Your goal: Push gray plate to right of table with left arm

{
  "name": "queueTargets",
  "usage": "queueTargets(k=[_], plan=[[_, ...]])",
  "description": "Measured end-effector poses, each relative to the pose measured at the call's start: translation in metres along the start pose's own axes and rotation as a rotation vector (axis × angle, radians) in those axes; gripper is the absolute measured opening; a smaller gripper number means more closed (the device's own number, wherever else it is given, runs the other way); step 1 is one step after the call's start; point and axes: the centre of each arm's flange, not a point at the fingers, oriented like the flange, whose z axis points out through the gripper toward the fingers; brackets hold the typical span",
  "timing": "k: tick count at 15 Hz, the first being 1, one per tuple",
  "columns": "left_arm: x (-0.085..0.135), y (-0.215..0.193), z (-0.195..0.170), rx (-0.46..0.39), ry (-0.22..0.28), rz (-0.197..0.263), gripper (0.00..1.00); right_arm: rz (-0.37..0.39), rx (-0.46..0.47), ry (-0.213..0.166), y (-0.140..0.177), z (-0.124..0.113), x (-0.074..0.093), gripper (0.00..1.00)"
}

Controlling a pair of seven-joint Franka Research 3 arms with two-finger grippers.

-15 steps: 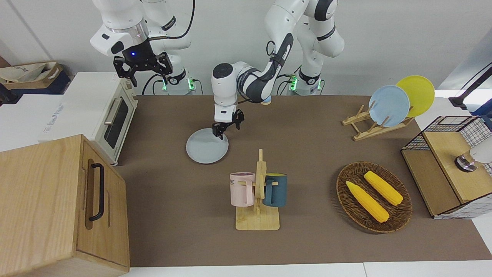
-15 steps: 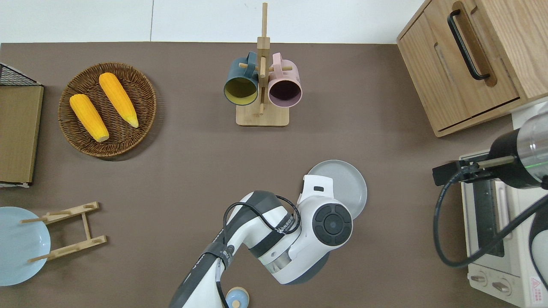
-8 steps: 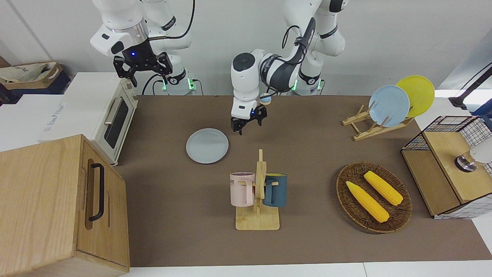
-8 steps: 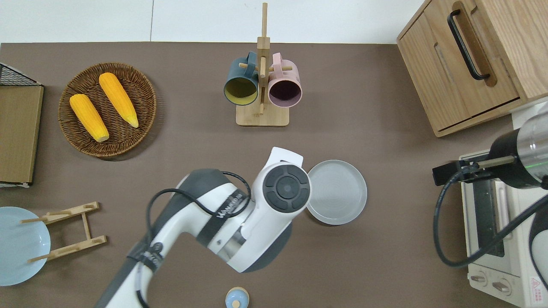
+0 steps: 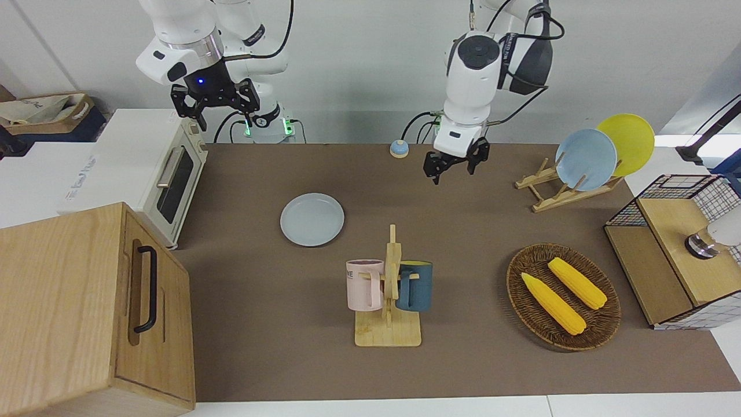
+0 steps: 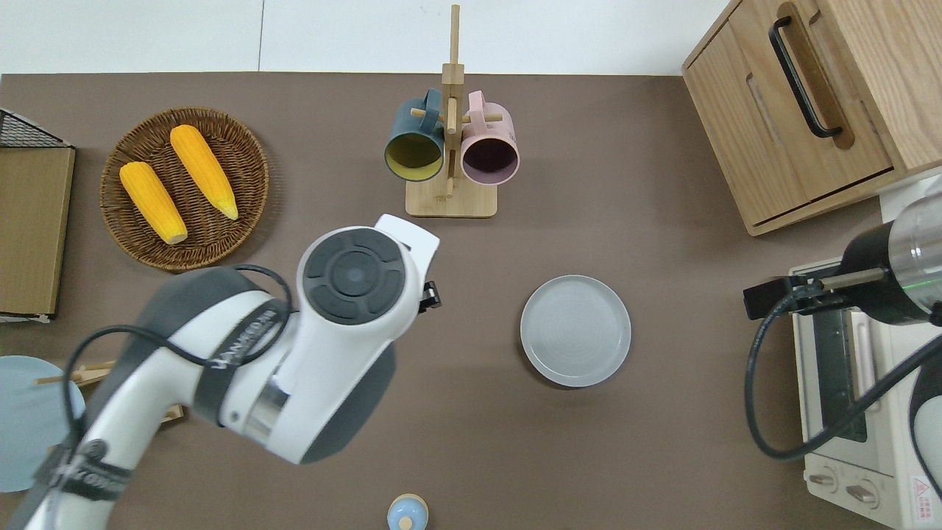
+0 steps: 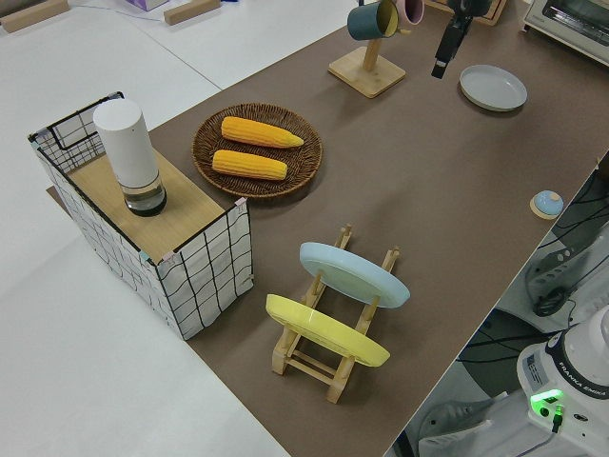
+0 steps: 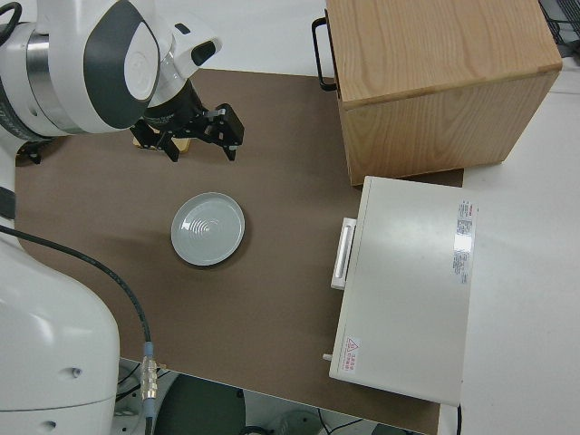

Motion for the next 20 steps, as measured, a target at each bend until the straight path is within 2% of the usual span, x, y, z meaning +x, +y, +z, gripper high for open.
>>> queueTargets(k=[4,7,9,11,14,17,20], plan=[[0.034,-0.096,-0.015,-0.002,-0.023,0.096,1.00,0.000,0.000,0.000,0.000,0.000,0.000,0.99],[0.058,-0.173,-0.027,-0.017,-0.019,0.164,1.00,0.000,0.000,0.000,0.000,0.000,0.000,0.99],[0.068,-0.218,-0.026,-0.023,-0.020,0.195,1.00,0.000,0.000,0.000,0.000,0.000,0.000,0.99],[0.072,-0.251,-0.023,-0.027,-0.024,0.202,1.00,0.000,0.000,0.000,0.000,0.000,0.000,0.99],[0.074,-0.265,-0.023,-0.029,-0.023,0.198,1.00,0.000,0.000,0.000,0.000,0.000,0.000,0.99],[0.073,-0.254,-0.029,-0.030,-0.012,0.217,1.00,0.000,0.000,0.000,0.000,0.000,0.000,0.99],[0.073,-0.249,-0.029,-0.062,-0.012,0.216,1.00,0.000,0.000,0.000,0.000,0.000,0.000,0.99]])
